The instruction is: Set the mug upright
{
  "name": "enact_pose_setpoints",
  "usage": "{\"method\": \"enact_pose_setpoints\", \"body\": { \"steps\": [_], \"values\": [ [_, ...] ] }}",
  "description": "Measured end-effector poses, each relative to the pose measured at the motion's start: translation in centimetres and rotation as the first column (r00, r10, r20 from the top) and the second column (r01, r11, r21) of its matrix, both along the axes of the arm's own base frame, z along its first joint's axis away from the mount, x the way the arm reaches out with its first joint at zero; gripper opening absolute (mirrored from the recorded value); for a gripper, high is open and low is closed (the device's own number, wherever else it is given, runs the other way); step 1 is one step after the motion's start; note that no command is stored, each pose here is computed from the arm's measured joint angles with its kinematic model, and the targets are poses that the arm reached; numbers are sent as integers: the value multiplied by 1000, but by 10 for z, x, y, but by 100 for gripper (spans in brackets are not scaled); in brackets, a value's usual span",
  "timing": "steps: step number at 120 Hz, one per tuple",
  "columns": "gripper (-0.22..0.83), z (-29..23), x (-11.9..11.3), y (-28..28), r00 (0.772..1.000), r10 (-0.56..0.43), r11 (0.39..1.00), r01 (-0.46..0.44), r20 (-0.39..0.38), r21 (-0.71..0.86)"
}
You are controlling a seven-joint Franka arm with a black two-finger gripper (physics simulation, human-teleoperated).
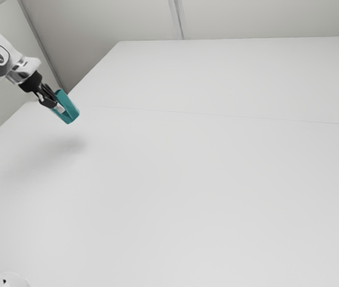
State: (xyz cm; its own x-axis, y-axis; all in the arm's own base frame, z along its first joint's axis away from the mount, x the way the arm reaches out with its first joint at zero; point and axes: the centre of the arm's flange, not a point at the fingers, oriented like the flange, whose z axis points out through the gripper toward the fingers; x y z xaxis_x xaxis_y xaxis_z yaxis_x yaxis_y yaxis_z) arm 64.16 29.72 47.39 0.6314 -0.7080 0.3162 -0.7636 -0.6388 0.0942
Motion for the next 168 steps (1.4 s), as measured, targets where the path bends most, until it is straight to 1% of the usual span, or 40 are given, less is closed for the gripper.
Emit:
{"method": "enact_pose_setpoints", "body": {
  "steps": [11,22,40,55,78,95,113,121,138,147,157,168],
  "values": [
    [-15,12,-8,-45,998,12,997,-6,-65,82],
    [-15,5,-20,-77,991,46,988,-27,-123,149],
    [-15,-6,-38,-118,981,114,966,-73,-156,248],
    [-15,-30,-52,-150,972,151,947,-91,-179,309],
    [-15,-60,-60,-195,968,181,924,-107,-173,368],
    [-15,-69,-66,-230,969,194,905,-117,-151,409],
    [-15,-74,-83,-259,964,230,874,-144,-134,465],
    [-15,-79,-92,-259,954,269,859,-176,-131,481],
    [-15,-94,-111,-245,920,368,832,-261,-136,490],
    [-15,-101,-116,-239,905,405,825,-299,-132,481],
    [-15,-111,-122,-236,895,428,821,-326,-127,468],
    [-15,-115,-124,-235,892,440,816,-349,-103,461]
  ]
}}
